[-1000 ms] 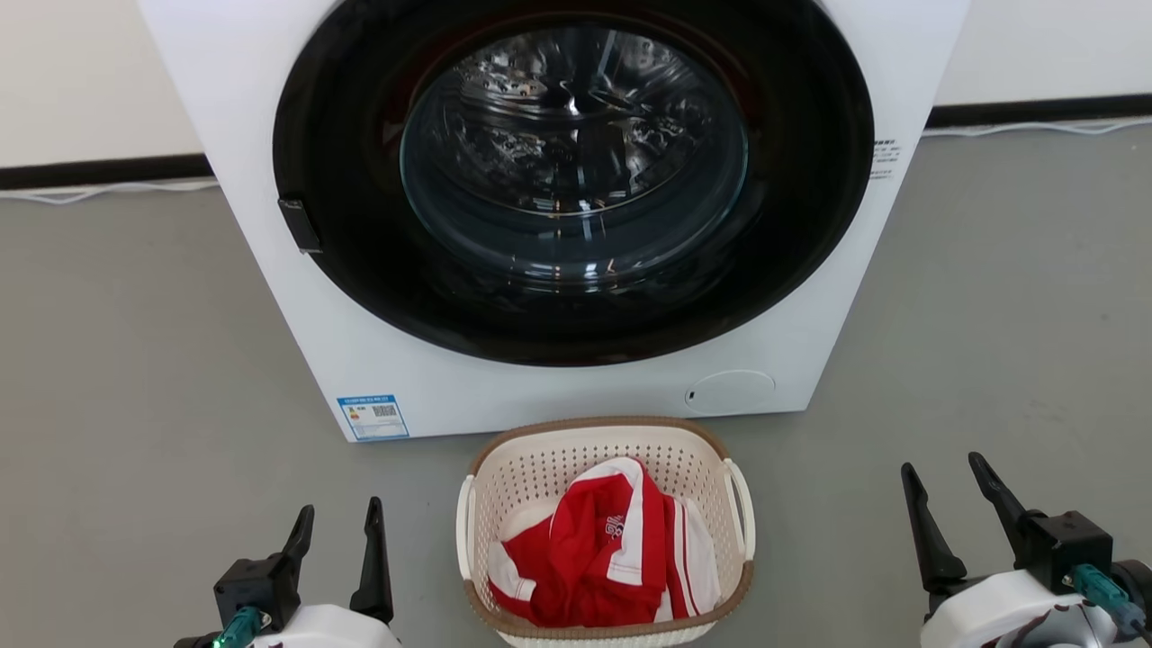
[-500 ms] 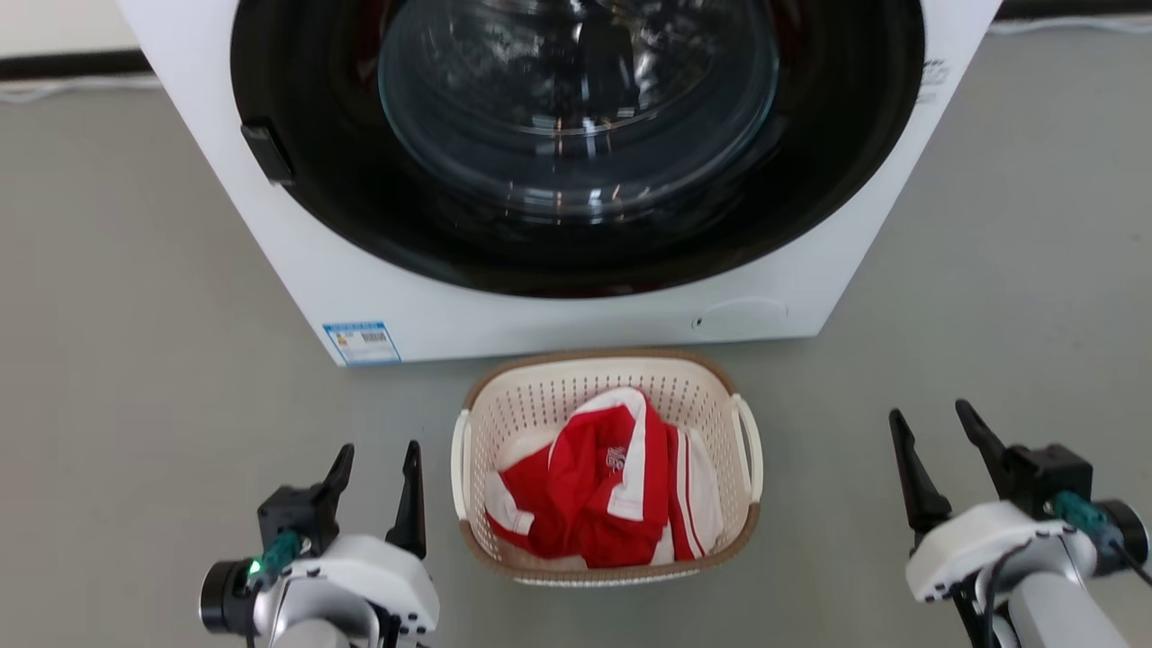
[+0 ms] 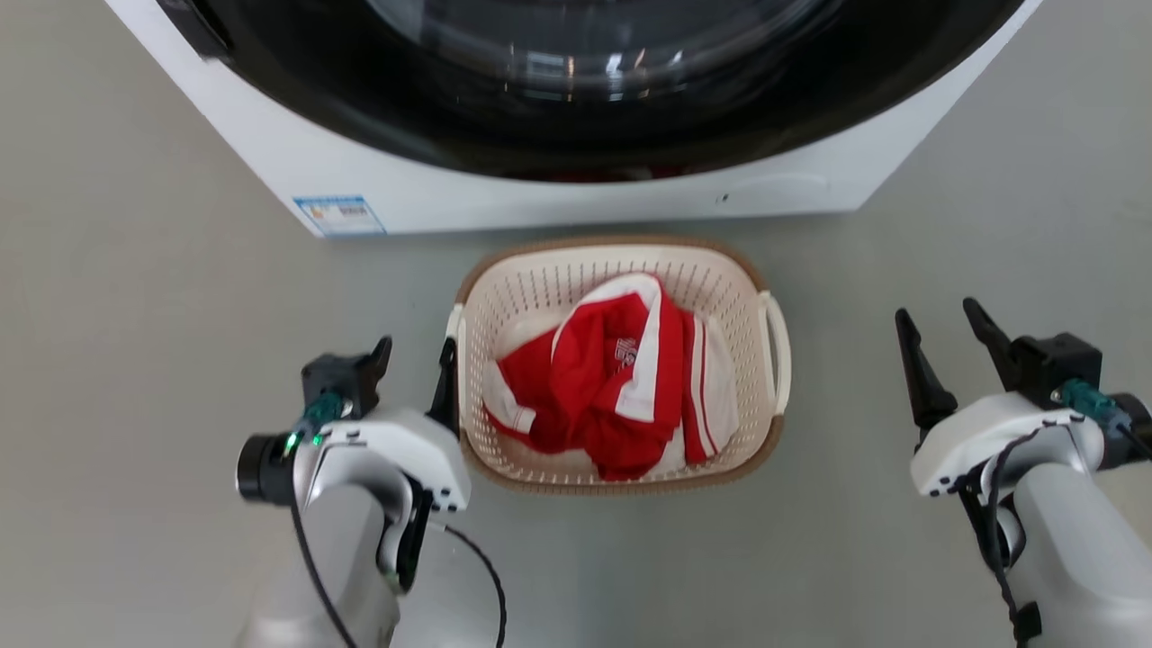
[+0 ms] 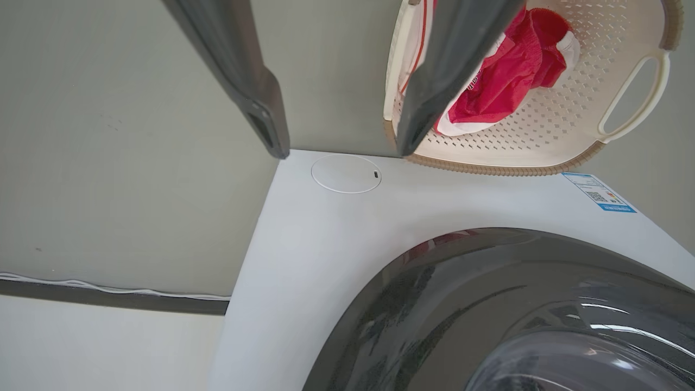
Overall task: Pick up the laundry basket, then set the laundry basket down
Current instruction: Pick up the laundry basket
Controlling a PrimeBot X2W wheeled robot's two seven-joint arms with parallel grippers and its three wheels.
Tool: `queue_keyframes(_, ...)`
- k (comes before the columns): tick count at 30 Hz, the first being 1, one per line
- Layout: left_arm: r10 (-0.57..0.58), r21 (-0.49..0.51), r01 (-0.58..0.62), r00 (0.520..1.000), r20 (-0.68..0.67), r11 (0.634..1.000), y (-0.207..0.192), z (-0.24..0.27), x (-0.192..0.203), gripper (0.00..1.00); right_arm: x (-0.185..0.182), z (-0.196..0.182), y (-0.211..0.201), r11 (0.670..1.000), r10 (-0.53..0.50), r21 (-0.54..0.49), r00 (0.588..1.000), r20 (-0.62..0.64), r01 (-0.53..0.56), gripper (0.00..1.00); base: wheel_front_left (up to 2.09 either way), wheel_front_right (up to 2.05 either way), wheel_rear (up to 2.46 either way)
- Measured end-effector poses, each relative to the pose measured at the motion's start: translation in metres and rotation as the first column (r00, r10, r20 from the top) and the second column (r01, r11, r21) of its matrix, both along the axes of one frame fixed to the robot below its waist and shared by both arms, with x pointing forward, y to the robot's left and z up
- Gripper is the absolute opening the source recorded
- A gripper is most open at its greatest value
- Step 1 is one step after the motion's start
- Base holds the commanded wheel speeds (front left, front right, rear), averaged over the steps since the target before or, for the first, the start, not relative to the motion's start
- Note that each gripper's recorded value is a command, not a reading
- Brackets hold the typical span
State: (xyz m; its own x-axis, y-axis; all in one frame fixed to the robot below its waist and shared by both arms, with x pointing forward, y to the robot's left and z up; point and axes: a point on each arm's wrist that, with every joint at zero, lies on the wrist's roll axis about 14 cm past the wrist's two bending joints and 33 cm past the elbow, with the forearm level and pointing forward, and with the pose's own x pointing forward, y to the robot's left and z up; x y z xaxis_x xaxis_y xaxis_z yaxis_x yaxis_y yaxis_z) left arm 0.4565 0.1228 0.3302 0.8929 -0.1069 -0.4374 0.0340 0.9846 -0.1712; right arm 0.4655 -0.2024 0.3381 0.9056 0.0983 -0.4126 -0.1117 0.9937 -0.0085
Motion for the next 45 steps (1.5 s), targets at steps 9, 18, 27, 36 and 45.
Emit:
queue_keyframes(9,-0.020,0.006,0.021,0.995,-0.102,1.000,-0.008,-0.042,0.017,1.00,0.011,-0.050,0.005,1.000,0.029,-0.003,0.994,-0.109,-0.029,1.00,0.00,0.00,0.00)
queue_keyframes(18,-0.023,0.001,0.023,0.988,-0.152,1.000,-0.011,-0.068,0.025,1.00,0.019,-0.085,0.029,0.995,0.096,0.019,0.980,-0.176,-0.094,1.00,0.00,0.00,0.00)
queue_keyframes(27,-0.032,0.006,0.034,0.981,-0.190,0.999,-0.014,-0.091,0.030,1.00,0.026,-0.116,0.044,0.991,0.130,0.046,0.966,-0.223,-0.123,1.00,0.00,0.00,0.00)
queue_keyframes(36,-0.034,0.010,0.037,0.972,-0.233,0.999,-0.017,-0.114,0.033,1.00,0.027,-0.142,0.048,0.990,0.138,0.057,0.955,-0.261,-0.128,1.00,0.00,0.00,0.00)
queue_keyframes(45,-0.020,0.021,0.026,0.965,-0.261,0.999,-0.014,-0.132,0.037,1.00,0.027,-0.161,0.048,0.990,0.139,0.062,0.948,-0.288,-0.126,1.00,0.00,0.00,0.00)
